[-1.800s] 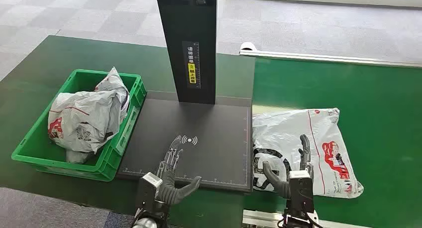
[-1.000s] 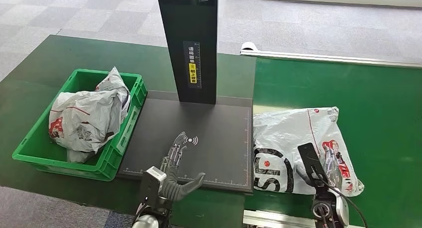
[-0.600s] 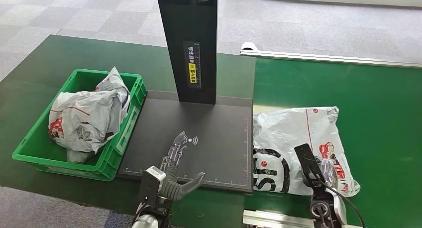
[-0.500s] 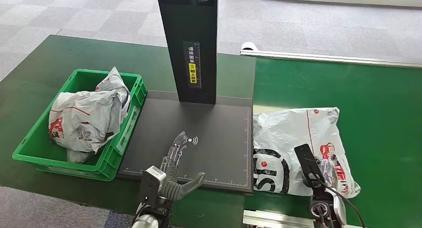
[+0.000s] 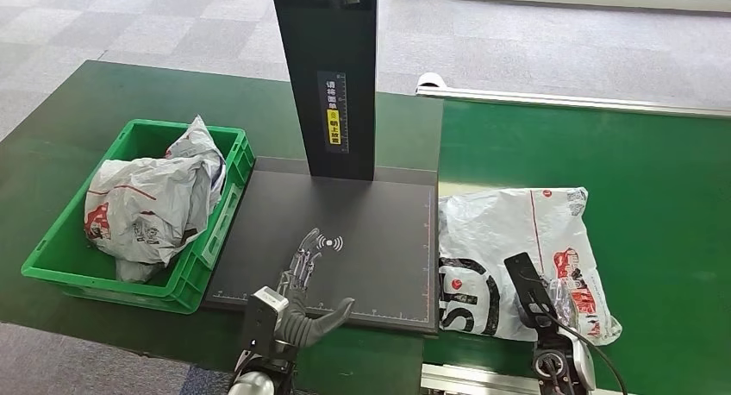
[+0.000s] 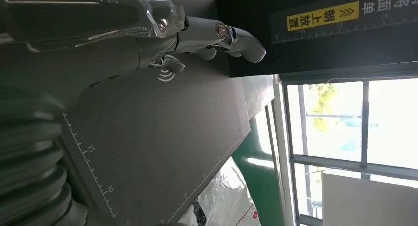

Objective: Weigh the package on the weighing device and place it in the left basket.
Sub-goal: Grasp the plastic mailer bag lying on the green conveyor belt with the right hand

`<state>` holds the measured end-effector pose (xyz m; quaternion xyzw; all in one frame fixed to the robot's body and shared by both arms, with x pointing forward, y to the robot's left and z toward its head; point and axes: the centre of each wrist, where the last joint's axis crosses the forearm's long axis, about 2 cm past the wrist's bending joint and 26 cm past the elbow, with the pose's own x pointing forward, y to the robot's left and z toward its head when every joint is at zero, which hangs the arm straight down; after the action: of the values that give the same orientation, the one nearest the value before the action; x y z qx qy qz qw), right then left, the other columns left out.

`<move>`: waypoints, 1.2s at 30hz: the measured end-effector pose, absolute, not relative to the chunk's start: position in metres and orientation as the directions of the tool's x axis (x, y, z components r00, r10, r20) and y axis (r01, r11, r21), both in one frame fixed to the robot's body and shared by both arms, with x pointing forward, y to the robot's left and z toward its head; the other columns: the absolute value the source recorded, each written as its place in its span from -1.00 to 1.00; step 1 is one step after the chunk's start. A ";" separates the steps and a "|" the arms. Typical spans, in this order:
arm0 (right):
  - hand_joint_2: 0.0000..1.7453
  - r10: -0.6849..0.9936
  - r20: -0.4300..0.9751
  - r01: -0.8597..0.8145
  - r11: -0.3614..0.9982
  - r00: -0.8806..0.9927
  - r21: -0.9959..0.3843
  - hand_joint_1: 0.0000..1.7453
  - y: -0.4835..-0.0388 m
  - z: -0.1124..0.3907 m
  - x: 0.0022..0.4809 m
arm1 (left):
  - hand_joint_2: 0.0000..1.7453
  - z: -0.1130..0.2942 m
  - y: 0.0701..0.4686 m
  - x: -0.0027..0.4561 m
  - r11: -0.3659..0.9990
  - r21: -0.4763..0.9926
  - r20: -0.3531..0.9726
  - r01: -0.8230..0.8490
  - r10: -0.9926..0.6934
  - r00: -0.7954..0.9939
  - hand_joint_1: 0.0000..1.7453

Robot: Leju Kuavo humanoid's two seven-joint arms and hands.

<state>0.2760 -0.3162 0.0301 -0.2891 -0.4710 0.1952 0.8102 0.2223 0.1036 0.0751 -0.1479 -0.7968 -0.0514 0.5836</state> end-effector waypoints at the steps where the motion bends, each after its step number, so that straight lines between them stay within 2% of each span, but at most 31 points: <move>1: 1.00 0.591 0.661 -0.021 0.752 0.463 -0.658 1.00 -0.316 0.032 0.277 | 1.00 0.075 0.105 0.222 0.952 -0.091 0.945 0.291 0.175 -0.276 -1.00; 7: 1.00 0.601 0.750 0.157 0.742 0.276 -0.652 1.00 -0.311 0.057 0.284 | 1.00 0.071 0.111 0.221 0.958 -0.089 0.943 0.274 0.169 -0.285 -1.00; 16: 1.00 0.581 0.814 0.426 0.738 -0.008 -0.523 1.00 -0.307 0.106 0.268 | 1.00 0.069 0.114 0.222 0.959 -0.086 0.938 0.270 0.169 -0.303 -1.00; 32: 1.00 0.579 0.811 0.489 0.733 -0.083 -0.473 1.00 -0.306 0.125 0.254 | 1.00 0.070 0.117 0.225 0.960 -0.082 0.935 0.269 0.168 -0.313 -1.00; 33: 1.00 0.579 0.811 0.489 0.733 -0.083 -0.473 0.56 -0.306 0.125 0.254 | 1.00 0.070 0.117 0.225 0.960 -0.082 0.935 0.268 0.168 -0.313 -1.00; 36: 1.00 0.577 0.813 0.484 0.735 -0.077 -0.475 -0.94 -0.305 0.125 0.254 | 1.00 0.070 0.116 0.225 0.960 -0.084 0.934 0.267 0.169 -0.315 -1.00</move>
<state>0.2535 -0.3054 0.1249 -0.3619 -0.7328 0.0404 0.5748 0.2255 0.1163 0.0704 -0.1348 -0.8098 -0.0432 0.5694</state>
